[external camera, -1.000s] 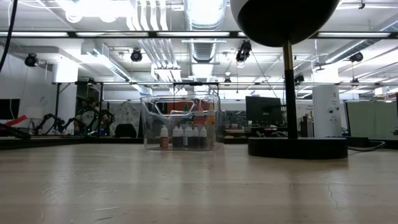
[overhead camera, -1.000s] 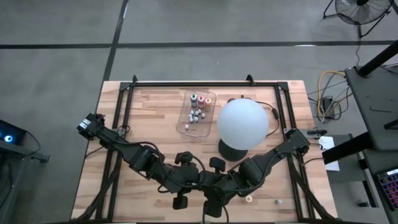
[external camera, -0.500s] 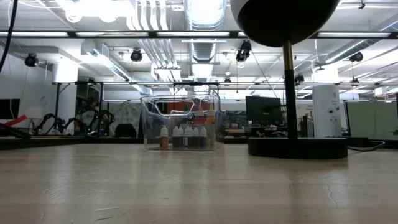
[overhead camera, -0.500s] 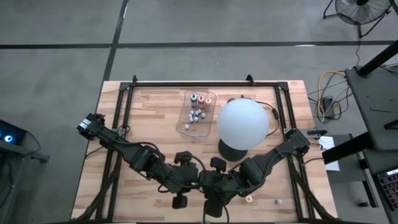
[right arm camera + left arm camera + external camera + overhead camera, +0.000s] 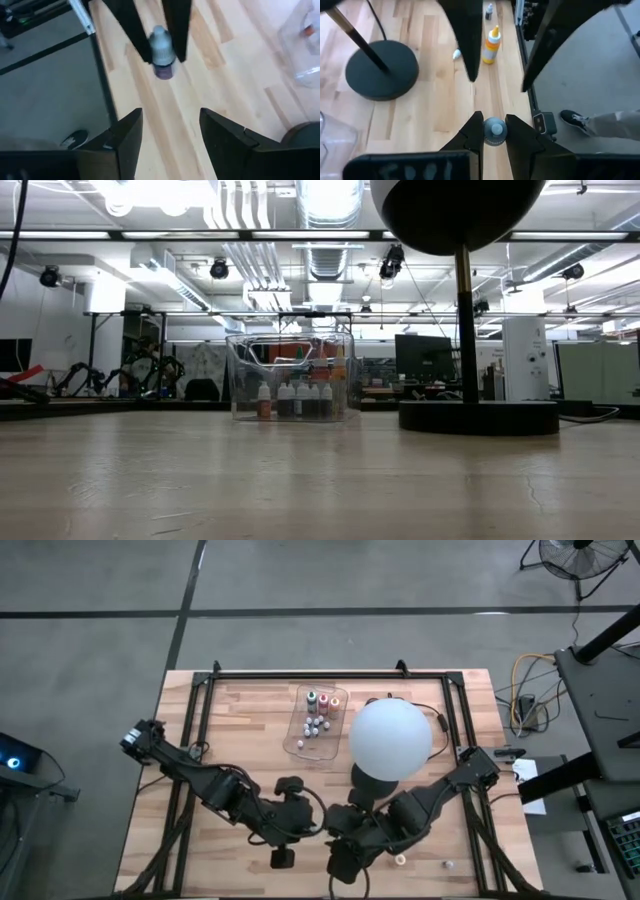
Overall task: Pick & Place food coloring
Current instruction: Put the small black food coloring bottle into the transparent bin
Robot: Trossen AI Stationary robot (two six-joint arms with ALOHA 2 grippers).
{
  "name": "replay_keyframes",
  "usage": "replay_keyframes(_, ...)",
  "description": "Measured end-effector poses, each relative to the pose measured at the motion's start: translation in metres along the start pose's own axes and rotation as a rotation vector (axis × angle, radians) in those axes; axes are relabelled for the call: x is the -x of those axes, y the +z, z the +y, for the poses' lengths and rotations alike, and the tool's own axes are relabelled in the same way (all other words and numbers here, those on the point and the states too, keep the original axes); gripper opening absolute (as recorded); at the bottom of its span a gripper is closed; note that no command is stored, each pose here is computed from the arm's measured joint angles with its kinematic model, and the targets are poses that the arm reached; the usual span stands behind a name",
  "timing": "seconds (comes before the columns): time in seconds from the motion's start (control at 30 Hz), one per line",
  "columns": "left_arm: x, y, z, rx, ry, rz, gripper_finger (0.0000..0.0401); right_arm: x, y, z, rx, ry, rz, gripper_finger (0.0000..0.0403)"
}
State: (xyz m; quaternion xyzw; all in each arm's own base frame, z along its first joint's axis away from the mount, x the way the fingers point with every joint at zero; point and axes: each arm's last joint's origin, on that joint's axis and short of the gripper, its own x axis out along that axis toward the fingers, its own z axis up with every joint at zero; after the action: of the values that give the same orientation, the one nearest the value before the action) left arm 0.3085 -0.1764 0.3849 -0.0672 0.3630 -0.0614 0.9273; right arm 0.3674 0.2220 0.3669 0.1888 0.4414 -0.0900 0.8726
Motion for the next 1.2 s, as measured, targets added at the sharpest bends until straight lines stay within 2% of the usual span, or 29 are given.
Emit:
replay_keyframes(0.2, 0.020, 0.003, 0.004, -0.022, -0.017, -0.042, 0.0031, 0.003, -0.008, 0.000, 0.022, -0.079, -0.023, 0.0182)
replay_keyframes(0.5, 0.038, 0.008, 0.018, -0.010, -0.010, -0.085, 0.0030, 0.007, -0.023, -0.004, 0.053, -0.169, 0.044, 0.0176)
replay_keyframes(0.73, 0.045, 0.007, 0.038, 0.050, 0.092, -0.049, 0.0030, 0.019, -0.036, -0.004, 0.128, -0.224, 0.059, 0.0170)
replay_keyframes(1.03, 0.068, 0.009, 0.058, 0.113, 0.121, -0.075, 0.0030, 0.030, -0.051, 0.006, 0.173, -0.194, 0.056, 0.0159)
replay_keyframes(1.2, 0.081, 0.001, 0.068, 0.126, 0.153, -0.053, 0.0030, 0.034, -0.062, 0.013, 0.180, -0.187, 0.048, 0.0153)
